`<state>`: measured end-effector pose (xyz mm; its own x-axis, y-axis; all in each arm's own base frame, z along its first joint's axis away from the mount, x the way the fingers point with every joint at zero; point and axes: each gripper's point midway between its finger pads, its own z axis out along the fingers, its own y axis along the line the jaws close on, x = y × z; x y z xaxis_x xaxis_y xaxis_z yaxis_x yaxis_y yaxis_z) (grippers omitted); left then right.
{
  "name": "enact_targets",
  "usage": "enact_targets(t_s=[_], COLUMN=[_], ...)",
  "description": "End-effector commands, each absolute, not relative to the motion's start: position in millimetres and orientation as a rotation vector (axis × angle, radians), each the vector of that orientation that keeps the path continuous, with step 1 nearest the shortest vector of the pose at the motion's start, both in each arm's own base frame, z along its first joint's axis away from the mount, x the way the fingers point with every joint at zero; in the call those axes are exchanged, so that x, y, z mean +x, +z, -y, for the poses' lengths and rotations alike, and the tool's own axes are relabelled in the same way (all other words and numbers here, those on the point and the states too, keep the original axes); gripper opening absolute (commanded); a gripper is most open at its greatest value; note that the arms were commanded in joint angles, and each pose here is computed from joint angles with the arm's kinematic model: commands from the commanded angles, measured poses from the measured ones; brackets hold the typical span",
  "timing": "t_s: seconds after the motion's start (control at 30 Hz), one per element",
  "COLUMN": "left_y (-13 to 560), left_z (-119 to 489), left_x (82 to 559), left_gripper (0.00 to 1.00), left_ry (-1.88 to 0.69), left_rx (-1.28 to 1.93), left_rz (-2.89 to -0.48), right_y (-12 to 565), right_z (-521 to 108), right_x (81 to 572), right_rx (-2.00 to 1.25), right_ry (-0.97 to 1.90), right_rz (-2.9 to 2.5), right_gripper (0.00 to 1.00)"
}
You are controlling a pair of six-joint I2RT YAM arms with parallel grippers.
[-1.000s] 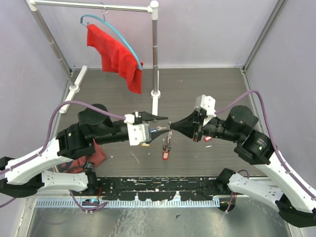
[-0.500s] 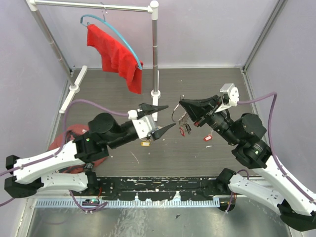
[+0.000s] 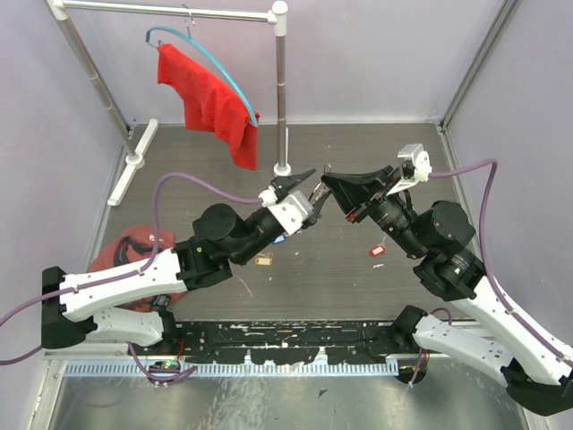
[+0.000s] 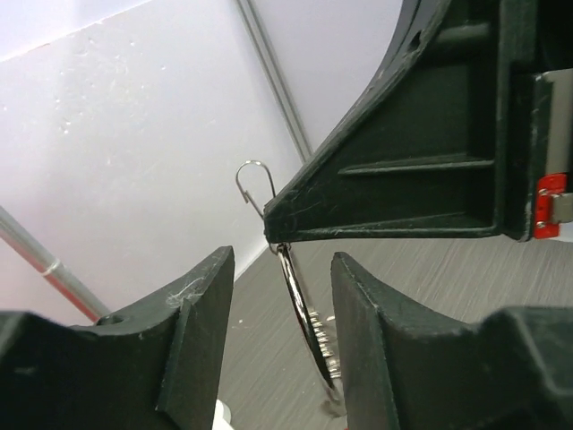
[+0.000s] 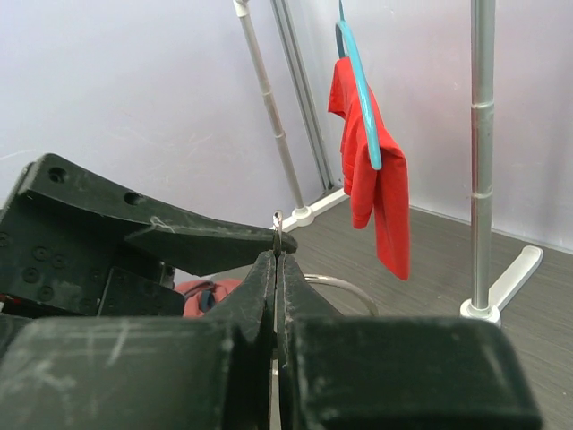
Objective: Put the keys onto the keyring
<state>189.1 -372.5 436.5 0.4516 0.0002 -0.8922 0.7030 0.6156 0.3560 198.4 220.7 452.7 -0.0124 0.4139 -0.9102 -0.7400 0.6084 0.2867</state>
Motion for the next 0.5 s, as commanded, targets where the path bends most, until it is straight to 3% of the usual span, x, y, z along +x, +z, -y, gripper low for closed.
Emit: enact_targets(t_s=[0.0, 0.33, 0.47], left_y=[454.3, 465.1, 463.4], left_z=[367.6, 367.7, 370.6], left_x=[195.1, 186.6, 186.5], left_gripper=[0.52, 0.48, 0.38], left_ry=[-0.484, -0.549, -0.546], left_rx=[0.722, 0.698, 0.712], left_rz=[-0.991, -0.943, -0.944], right_y=[504.7, 501.1, 502.1], right_z=[-204.3, -207.1, -208.0], right_x=[182.9, 181.7, 180.0], right_rx=[-0.253, -0.27, -0.275], right_ry=[1.001, 1.007, 1.017], right_rz=[-1.129, -1.132, -1.128], right_gripper=[0.01, 0.01, 0.01])
